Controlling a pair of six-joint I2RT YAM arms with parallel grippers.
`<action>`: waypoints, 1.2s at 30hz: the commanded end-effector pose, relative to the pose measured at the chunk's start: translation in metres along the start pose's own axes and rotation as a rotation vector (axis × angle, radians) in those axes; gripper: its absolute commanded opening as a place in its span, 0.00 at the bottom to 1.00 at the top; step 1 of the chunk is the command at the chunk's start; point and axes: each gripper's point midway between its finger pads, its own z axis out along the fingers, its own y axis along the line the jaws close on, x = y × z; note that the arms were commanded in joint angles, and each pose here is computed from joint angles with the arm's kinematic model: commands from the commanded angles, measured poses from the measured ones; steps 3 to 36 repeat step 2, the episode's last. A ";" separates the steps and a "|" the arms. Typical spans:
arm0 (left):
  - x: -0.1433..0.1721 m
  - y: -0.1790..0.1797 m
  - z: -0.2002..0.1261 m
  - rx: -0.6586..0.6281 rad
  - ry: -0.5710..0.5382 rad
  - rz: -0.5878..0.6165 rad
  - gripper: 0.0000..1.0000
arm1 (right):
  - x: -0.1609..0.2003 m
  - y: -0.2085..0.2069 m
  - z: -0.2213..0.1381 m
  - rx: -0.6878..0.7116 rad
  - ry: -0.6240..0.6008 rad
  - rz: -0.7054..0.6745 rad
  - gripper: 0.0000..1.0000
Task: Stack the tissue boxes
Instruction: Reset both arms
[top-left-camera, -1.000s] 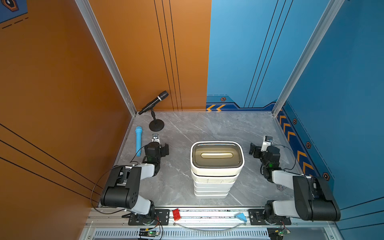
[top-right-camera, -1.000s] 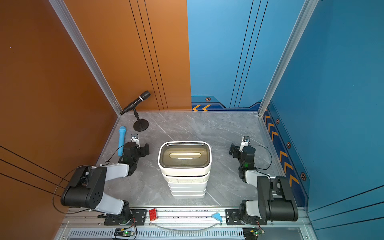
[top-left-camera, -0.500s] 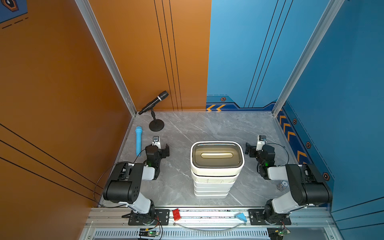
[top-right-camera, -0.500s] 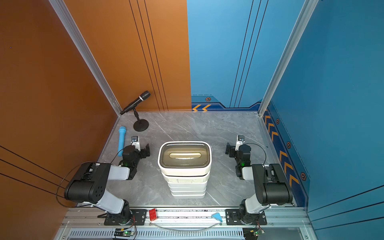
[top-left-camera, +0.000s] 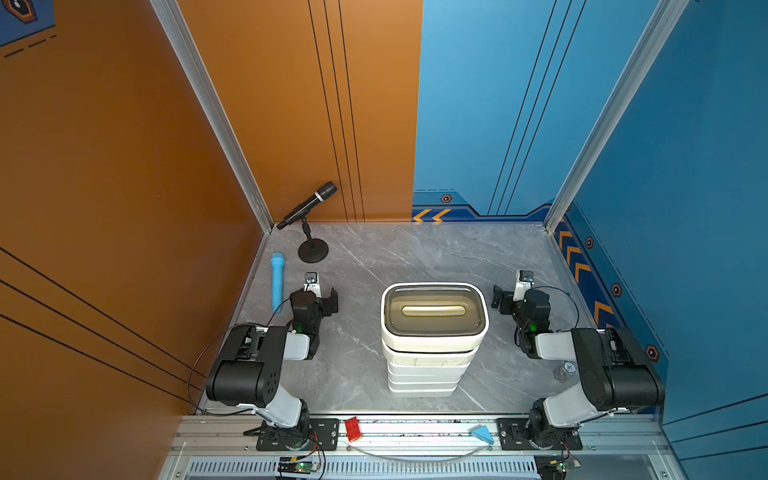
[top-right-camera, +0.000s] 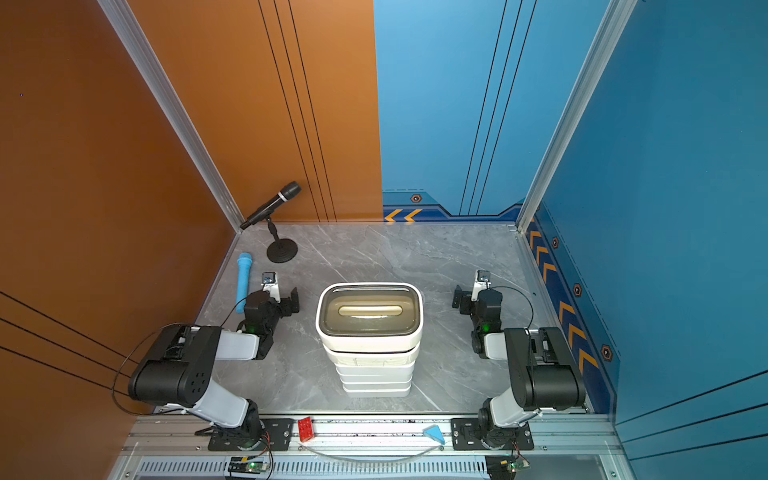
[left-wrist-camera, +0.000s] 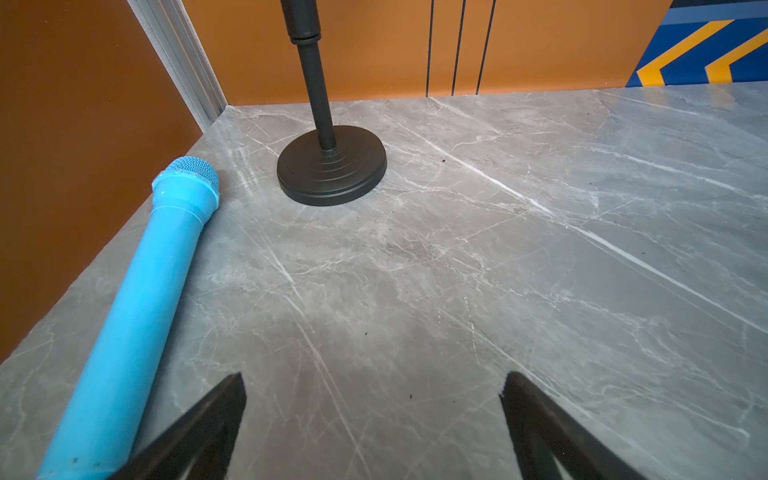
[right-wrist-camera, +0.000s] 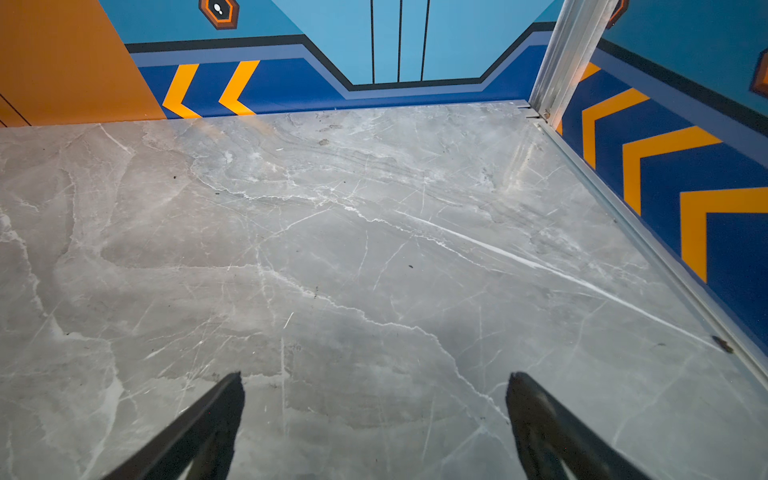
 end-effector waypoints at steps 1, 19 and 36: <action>-0.009 0.004 0.002 -0.016 -0.024 0.002 0.98 | -0.007 -0.002 0.000 0.040 -0.016 -0.019 1.00; -0.010 0.004 0.002 -0.016 -0.025 0.001 0.98 | -0.007 -0.002 0.000 0.044 -0.017 -0.022 1.00; -0.010 0.004 0.002 -0.016 -0.025 0.001 0.98 | -0.007 -0.002 0.000 0.044 -0.017 -0.022 1.00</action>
